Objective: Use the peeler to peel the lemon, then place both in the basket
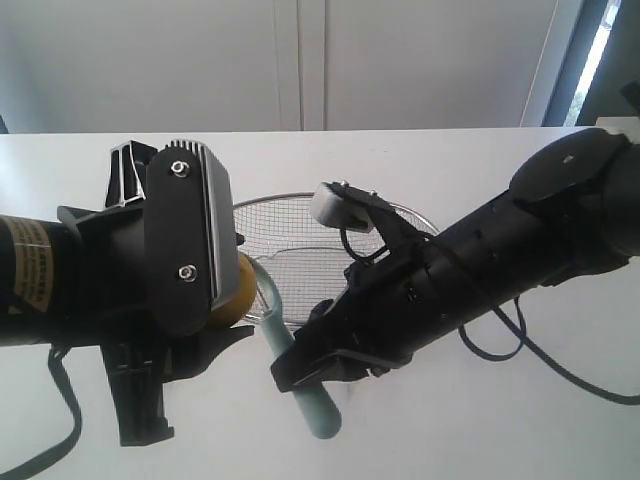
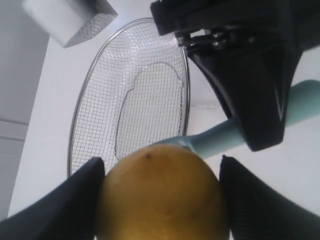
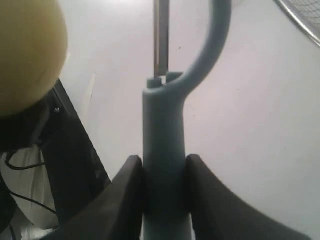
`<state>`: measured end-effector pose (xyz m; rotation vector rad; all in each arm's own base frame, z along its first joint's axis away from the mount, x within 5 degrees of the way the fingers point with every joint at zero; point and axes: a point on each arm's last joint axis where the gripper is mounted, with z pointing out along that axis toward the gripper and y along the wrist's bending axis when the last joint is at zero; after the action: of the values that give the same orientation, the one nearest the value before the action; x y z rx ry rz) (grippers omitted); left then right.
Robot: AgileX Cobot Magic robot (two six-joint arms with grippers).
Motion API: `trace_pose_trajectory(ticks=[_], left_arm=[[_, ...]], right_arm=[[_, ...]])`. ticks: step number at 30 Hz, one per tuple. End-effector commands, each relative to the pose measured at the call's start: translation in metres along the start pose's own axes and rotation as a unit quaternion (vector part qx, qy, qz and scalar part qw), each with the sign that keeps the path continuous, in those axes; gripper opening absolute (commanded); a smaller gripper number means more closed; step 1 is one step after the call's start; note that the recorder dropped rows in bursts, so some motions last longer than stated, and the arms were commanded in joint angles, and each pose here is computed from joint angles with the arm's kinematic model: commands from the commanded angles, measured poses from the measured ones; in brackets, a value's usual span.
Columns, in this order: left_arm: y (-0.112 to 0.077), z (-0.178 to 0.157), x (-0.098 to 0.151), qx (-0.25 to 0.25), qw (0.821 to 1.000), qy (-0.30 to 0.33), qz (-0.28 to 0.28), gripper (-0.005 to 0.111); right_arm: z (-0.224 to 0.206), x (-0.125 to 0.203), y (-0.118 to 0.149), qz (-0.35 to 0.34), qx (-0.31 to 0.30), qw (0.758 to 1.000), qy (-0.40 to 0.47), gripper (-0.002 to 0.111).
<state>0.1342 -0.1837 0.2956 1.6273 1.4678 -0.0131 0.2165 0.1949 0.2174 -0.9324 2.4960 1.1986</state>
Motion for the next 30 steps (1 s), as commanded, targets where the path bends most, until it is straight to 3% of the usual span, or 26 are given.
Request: trace_pose_trajectory(ticks=[1, 21, 30], left_arm=[[0.000, -0.002, -0.002, -0.003, 1.000, -0.011, -0.006, 0.000], [0.000, -0.002, -0.002, -0.002, 1.000, -0.008, -0.013, 0.000], [-0.003, -0.002, 0.004, 0.011, 1.000, 0.025, -0.005, 0.000]], right_arm=[[0.007, -0.002, 0.009, 0.000, -0.011, 1.000, -0.014, 0.000], [0.015, -0.002, 0.020, 0.001, -0.020, 1.000, -0.017, 0.000], [0.015, -0.002, 0.020, 0.002, -0.020, 1.000, -0.017, 0.000]])
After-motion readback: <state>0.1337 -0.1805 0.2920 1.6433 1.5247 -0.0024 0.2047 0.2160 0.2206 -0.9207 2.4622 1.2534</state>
